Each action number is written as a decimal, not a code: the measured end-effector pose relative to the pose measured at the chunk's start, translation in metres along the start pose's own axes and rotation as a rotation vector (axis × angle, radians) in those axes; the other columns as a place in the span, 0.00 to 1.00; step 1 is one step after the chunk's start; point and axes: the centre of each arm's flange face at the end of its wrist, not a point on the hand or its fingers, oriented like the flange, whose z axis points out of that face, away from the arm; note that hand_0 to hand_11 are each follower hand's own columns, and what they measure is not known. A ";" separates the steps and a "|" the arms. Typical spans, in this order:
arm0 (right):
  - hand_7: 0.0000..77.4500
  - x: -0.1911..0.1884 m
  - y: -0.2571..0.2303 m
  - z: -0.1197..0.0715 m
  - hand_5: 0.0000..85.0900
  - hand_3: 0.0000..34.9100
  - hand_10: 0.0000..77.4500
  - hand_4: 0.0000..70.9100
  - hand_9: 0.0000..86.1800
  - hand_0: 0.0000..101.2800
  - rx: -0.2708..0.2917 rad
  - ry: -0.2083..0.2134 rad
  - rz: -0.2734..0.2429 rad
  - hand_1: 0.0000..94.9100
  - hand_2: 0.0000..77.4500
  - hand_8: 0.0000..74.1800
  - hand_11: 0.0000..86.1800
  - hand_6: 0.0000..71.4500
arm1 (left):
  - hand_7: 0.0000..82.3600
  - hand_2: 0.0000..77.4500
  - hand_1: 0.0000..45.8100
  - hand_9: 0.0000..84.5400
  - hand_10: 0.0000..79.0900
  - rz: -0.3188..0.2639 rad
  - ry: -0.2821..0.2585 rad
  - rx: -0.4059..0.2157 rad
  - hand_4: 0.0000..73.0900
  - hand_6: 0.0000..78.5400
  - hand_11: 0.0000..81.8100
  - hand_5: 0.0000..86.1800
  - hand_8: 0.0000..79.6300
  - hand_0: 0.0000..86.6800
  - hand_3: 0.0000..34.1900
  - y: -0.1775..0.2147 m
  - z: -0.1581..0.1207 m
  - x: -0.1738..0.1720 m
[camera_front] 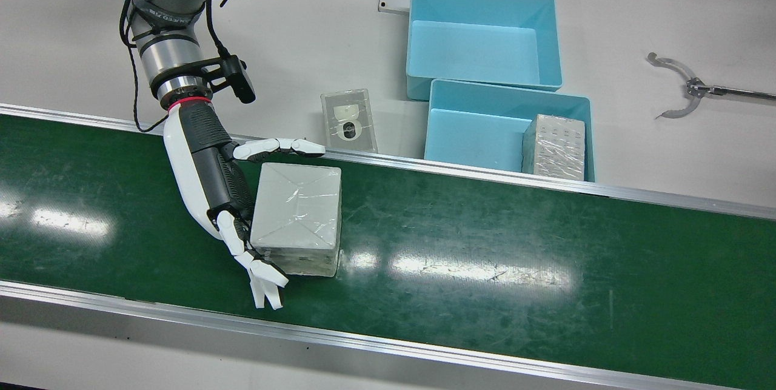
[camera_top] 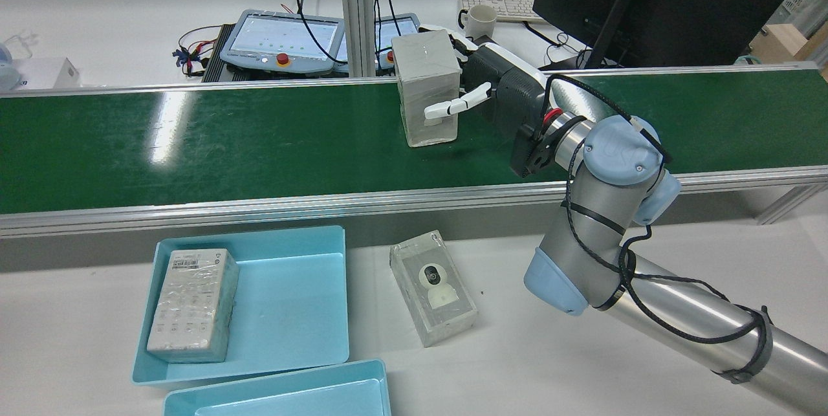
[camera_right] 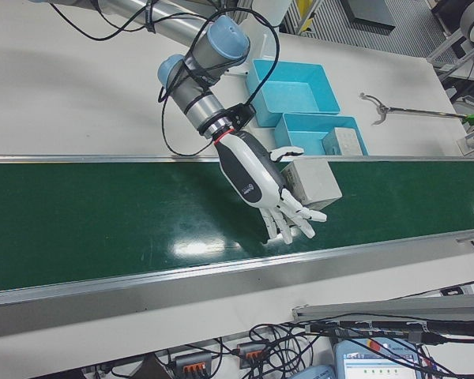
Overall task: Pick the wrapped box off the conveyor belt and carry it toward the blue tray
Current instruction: 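Lift the white box off the belt with the right hand, then carry the held box toward the light-blue tray nearer the robot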
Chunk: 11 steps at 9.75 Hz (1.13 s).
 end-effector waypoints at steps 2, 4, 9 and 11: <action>0.00 0.001 -0.002 0.000 0.23 0.80 0.00 0.00 0.01 0.52 0.000 -0.010 0.027 0.24 0.23 0.00 0.01 0.00 | 0.01 0.01 0.00 0.01 0.01 0.000 0.000 0.000 0.01 0.01 0.00 0.01 0.00 0.00 0.00 0.000 0.000 0.000; 0.01 -0.006 0.010 -0.002 0.42 0.70 0.12 0.16 0.01 0.54 -0.026 -0.058 0.083 0.18 0.43 0.07 0.01 0.09 | 0.01 0.01 0.00 0.00 0.01 0.000 0.000 0.000 0.01 0.01 0.00 0.01 0.01 0.00 0.00 0.000 0.000 0.000; 0.36 0.000 0.093 -0.015 0.53 0.44 0.56 0.31 0.25 0.56 -0.184 -0.142 0.154 0.08 0.53 0.57 0.06 0.50 | 0.01 0.01 0.00 0.01 0.01 0.000 0.000 0.000 0.01 0.01 0.00 0.01 0.00 0.00 0.00 0.000 0.000 0.000; 0.36 0.051 0.130 -0.017 0.54 0.41 0.59 0.32 0.26 0.55 -0.230 -0.111 0.192 0.08 0.53 0.61 0.07 0.52 | 0.01 0.01 0.00 0.00 0.01 0.000 0.000 0.000 0.01 0.01 0.00 0.01 0.01 0.00 0.00 0.000 0.000 0.000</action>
